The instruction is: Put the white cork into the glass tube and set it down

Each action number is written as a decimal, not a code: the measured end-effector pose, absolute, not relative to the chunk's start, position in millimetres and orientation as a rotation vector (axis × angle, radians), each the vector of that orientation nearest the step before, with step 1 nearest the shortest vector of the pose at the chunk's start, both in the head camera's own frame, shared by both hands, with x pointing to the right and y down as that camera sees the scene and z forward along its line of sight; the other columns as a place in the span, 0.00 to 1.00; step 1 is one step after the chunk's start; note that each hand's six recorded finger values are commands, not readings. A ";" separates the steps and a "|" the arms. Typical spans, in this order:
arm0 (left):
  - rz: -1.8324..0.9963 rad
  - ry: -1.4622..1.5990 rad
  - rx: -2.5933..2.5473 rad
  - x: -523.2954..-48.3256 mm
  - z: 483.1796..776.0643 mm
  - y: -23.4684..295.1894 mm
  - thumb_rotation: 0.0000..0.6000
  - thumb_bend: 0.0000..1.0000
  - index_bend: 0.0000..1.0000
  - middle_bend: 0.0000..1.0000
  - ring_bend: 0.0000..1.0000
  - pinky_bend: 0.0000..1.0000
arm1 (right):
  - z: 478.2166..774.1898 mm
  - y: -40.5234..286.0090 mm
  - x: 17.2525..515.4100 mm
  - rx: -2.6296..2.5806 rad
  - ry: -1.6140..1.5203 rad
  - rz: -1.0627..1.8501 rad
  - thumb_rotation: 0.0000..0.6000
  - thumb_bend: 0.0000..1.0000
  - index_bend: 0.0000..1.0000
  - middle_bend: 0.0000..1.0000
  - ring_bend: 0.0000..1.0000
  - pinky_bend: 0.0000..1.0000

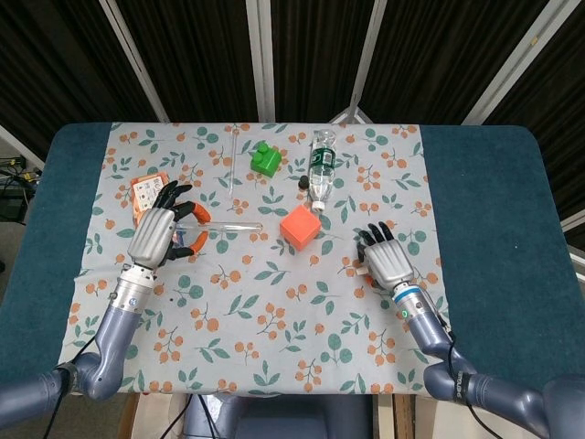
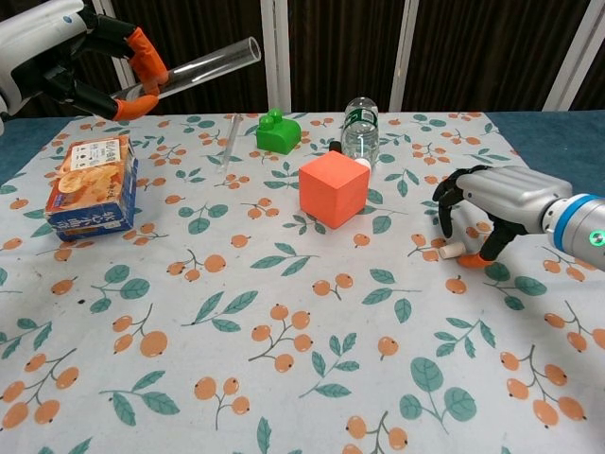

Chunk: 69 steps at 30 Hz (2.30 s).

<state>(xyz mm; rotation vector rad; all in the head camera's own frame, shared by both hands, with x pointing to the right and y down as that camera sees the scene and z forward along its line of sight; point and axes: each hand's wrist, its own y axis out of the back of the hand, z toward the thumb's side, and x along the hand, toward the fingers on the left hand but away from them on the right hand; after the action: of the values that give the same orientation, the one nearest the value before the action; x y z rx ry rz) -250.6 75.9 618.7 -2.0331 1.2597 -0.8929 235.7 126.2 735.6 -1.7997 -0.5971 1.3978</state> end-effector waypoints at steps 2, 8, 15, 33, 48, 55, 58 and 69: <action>-0.895 1.259 -2.032 -251.5 619.1 76.1 1.00 0.81 0.57 0.50 0.13 0.02 | 737.1 126.9 235.0 -1.802 -0.594 1.402 1.00 0.28 0.51 0.20 0.08 0.00; -0.899 1.263 -2.028 -254.1 619.4 74.5 1.00 0.81 0.57 0.50 0.13 0.02 | 740.6 129.0 233.2 -1.802 -0.582 1.409 1.00 0.33 0.53 0.20 0.08 0.00; -0.902 1.264 -2.024 -255.9 619.4 73.6 1.00 0.81 0.57 0.50 0.13 0.02 | 740.0 128.6 230.7 -1.797 -0.583 1.402 1.00 0.38 0.58 0.20 0.08 0.00; -0.892 1.248 -2.046 -244.0 621.2 76.5 1.00 0.81 0.57 0.50 0.13 0.02 | 725.6 115.2 238.9 -1.733 -0.635 1.390 1.00 0.39 0.59 0.21 0.08 0.00; -0.874 1.287 -2.146 -206.3 642.8 87.2 1.00 0.81 0.57 0.50 0.13 0.02 | 675.4 70.3 234.3 -1.559 -0.765 1.243 1.00 0.39 0.59 0.21 0.08 0.00; -0.818 1.403 -2.203 -182.5 660.2 87.2 1.00 0.81 0.57 0.50 0.13 0.02 | 648.7 50.7 212.9 -1.501 -0.801 1.127 1.00 0.39 0.59 0.21 0.08 0.00; -0.813 1.449 -2.209 -176.2 666.6 84.5 1.00 0.82 0.57 0.50 0.13 0.02 | 640.8 46.8 207.5 -1.465 -0.799 1.085 1.00 0.39 0.59 0.21 0.08 0.00; -0.868 1.552 -2.226 -167.9 685.3 86.7 1.00 0.82 0.57 0.50 0.13 0.02 | 635.2 47.1 194.7 -1.366 -0.762 0.989 1.00 0.39 0.59 0.20 0.09 0.00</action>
<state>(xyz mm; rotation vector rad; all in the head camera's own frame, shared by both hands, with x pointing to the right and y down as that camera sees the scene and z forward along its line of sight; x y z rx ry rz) -167.9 86.7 685.3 -2.2256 1.5522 -0.8677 194.7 47.1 635.2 -1.3660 -0.7623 0.9886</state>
